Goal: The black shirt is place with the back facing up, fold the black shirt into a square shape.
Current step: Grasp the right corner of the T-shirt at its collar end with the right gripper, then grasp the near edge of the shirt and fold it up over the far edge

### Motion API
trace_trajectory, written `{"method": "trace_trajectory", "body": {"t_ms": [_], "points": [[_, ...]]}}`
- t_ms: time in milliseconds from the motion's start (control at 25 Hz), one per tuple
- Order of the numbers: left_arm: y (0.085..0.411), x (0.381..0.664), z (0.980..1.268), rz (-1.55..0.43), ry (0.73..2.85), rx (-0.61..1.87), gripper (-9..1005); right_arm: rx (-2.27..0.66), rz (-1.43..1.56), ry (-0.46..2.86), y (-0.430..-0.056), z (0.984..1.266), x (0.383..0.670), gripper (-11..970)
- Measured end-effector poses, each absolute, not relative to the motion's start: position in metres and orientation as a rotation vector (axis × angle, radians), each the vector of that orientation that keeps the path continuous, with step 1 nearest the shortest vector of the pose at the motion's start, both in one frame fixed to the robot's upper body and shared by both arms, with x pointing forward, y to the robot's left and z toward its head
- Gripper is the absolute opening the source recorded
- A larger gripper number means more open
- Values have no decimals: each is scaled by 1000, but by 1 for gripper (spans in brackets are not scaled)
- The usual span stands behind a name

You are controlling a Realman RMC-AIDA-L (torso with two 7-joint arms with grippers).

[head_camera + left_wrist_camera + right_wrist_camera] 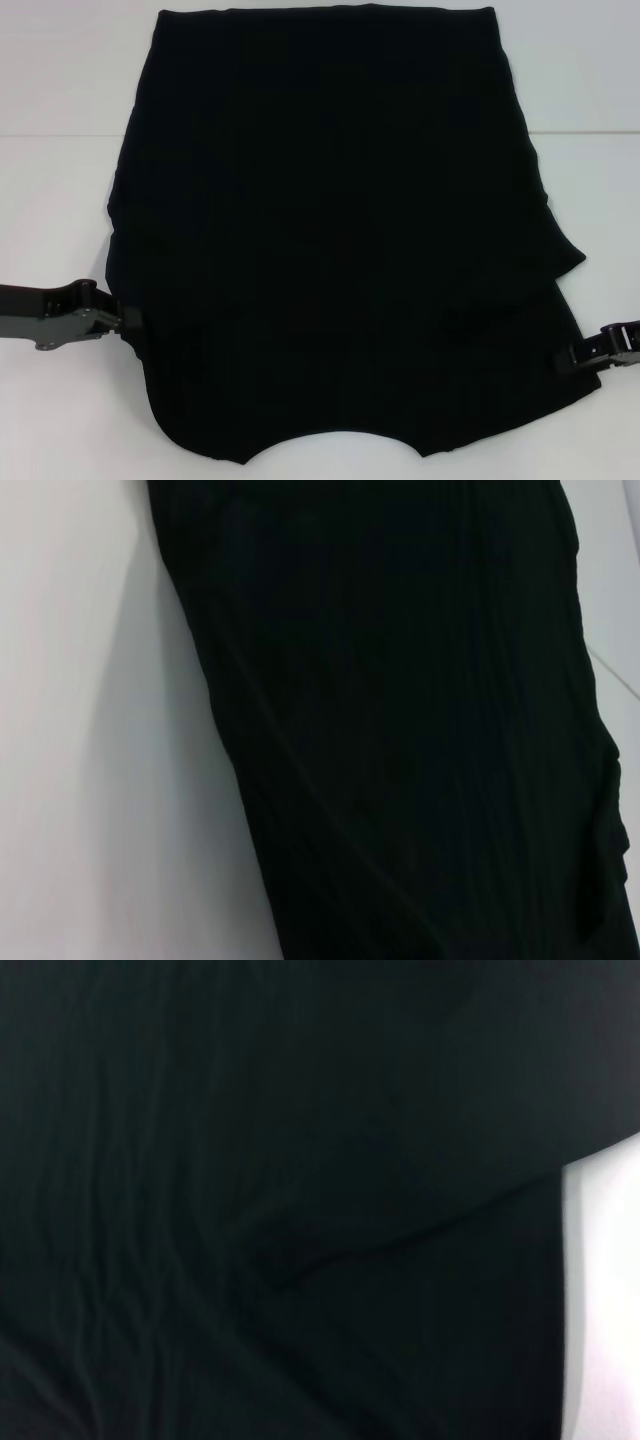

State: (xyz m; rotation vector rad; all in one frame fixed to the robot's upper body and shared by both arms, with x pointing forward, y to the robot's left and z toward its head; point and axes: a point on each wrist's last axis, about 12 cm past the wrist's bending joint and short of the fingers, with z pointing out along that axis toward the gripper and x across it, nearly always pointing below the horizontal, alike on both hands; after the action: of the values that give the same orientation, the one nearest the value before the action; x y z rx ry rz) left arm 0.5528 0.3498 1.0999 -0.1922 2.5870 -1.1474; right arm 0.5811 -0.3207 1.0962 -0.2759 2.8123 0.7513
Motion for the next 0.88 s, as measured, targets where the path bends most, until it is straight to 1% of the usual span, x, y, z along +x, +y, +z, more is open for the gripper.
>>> {"method": "trace_trajectory", "body": {"t_ms": [280, 640, 880], "points": [[350, 554, 1101, -1145, 2587, -192, 43, -290, 761, 2816, -315, 1095, 582, 592], [350, 554, 1101, -1148, 2587, -198, 43, -315, 872, 2763, -299, 1101, 586, 593], [350, 554, 1101, -1151, 2587, -198, 43, -325, 898, 2799, -296, 1095, 583, 596]]}}
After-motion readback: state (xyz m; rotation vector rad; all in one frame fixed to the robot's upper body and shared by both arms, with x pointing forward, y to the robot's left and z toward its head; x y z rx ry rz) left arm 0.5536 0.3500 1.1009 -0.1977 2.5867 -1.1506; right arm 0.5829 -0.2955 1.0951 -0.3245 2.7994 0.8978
